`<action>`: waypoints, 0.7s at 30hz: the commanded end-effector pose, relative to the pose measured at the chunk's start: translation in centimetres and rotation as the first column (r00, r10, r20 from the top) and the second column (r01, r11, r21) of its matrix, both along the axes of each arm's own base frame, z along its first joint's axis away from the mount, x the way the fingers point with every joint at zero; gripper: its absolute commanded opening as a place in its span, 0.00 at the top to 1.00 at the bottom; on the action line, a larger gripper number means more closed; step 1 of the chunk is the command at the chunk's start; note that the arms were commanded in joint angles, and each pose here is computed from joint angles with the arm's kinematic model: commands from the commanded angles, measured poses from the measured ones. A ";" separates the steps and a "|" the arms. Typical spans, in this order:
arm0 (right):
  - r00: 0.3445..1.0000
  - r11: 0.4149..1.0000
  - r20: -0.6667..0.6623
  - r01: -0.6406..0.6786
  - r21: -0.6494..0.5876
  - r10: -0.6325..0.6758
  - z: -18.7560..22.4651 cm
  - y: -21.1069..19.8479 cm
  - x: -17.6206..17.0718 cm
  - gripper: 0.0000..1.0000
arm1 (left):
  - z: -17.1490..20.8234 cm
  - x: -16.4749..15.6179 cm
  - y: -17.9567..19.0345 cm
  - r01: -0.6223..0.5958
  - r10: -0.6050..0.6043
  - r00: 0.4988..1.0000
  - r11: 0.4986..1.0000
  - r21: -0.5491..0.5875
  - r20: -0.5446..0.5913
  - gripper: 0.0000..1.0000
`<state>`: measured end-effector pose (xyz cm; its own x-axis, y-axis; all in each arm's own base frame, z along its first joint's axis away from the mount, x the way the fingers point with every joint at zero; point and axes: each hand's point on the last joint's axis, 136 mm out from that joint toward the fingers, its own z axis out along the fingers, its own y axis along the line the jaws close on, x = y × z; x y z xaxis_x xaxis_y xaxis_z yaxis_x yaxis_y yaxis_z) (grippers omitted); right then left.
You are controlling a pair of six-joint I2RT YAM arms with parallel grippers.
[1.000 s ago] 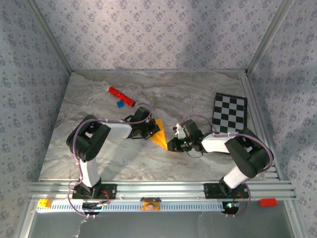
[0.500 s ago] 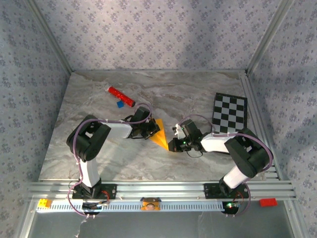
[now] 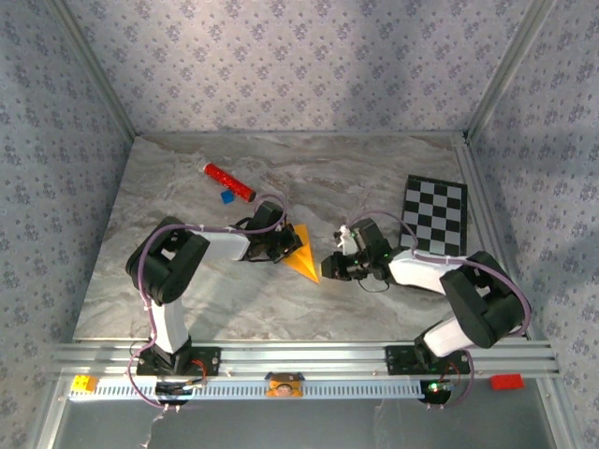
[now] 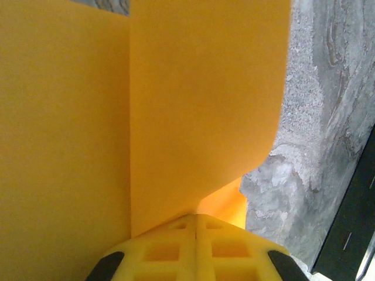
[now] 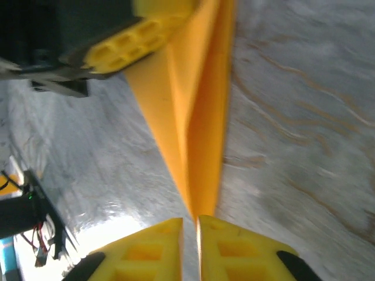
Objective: Fold a paper plane with a square sheet of paper (pick it up from the middle)
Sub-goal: Fourth fold the wing at the center of the table.
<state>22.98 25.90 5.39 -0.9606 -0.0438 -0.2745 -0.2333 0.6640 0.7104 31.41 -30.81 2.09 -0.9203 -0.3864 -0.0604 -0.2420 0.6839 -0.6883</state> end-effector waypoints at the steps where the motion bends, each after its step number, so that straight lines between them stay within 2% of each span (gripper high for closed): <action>1: 0.997 0.994 -0.010 -0.075 0.074 0.076 2.0 2.4 0.0 0.94 | -3.1 -1.3 1.5 -0.006 0.013 0.997 0.995 0.100 -0.071 1.00; 6: 0.995 0.995 -0.022 -0.097 0.029 0.097 1.2 4.3 0.6 1.00 | -3.2 -1.4 1.4 -0.004 0.011 0.997 0.995 0.101 -0.073 0.99; 10: 0.995 0.996 -0.045 -0.092 -0.022 0.091 -0.4 4.7 0.9 1.00 | -3.2 -1.4 1.4 -0.004 0.011 0.997 0.995 0.100 -0.073 0.99; 16: 0.994 0.991 -0.088 -0.069 -0.113 0.059 -3.2 3.5 0.7 1.00 | -3.1 -1.4 1.4 -0.003 0.010 0.997 0.995 0.099 -0.071 1.00; 21: 0.991 0.994 -0.136 -0.035 -0.106 0.021 -4.6 2.4 -0.3 1.00 | -3.2 -1.4 1.5 -0.002 0.010 0.997 0.995 0.102 -0.074 0.99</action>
